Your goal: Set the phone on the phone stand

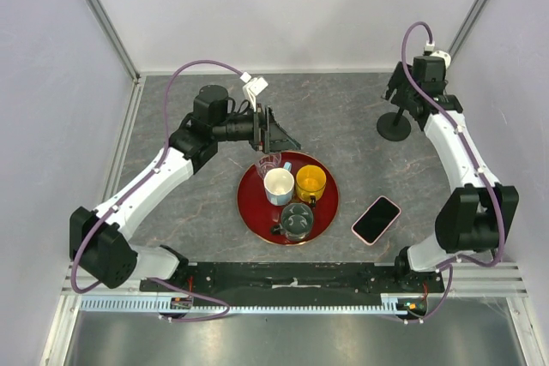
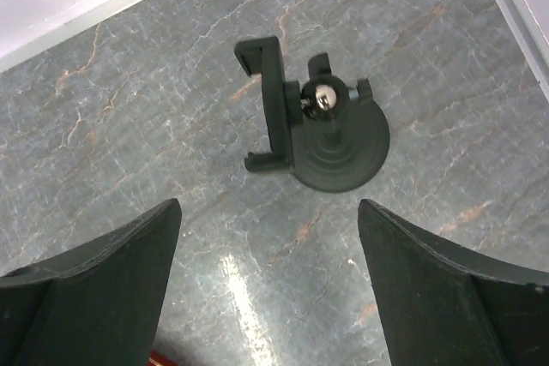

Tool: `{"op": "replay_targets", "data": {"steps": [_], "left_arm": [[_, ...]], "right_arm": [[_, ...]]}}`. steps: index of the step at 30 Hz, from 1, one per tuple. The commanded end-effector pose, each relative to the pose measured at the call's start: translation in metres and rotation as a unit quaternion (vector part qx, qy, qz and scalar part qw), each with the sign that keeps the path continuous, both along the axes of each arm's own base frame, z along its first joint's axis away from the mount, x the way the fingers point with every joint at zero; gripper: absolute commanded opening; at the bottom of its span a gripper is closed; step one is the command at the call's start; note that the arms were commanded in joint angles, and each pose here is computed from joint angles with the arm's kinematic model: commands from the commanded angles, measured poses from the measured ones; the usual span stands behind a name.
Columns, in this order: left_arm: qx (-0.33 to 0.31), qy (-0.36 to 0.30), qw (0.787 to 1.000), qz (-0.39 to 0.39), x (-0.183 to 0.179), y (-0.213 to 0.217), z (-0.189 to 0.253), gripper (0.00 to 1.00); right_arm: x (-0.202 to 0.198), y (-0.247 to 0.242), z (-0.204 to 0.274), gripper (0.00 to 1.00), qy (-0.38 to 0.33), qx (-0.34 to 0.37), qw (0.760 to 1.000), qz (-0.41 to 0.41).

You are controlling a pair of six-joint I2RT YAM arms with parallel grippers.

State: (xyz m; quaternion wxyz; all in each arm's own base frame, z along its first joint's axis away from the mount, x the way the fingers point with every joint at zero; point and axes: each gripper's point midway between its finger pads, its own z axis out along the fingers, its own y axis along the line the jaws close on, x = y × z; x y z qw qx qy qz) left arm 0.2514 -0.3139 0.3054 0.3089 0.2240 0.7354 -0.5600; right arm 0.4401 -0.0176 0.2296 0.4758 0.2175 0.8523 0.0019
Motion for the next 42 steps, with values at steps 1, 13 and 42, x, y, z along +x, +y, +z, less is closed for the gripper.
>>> {"op": "replay_targets", "data": {"steps": [1, 13, 42], "left_arm": [[0.005, -0.031, 0.999, -0.008, -0.007, 0.006, 0.002, 0.84], [-0.002, -0.010, 1.000, -0.025, -0.009, 0.005, -0.004, 0.83], [0.011, 0.024, 1.000, -0.015, 0.010, 0.008, -0.028, 0.79]], "right_arm": [[0.028, -0.004, 0.015, 0.86, -0.020, -0.023, 0.999, 0.011], [0.042, -0.012, -0.023, 0.57, 0.033, -0.058, 0.998, 0.019], [0.025, 0.035, -0.025, 0.00, 0.005, -0.089, 0.977, 0.195]]}}
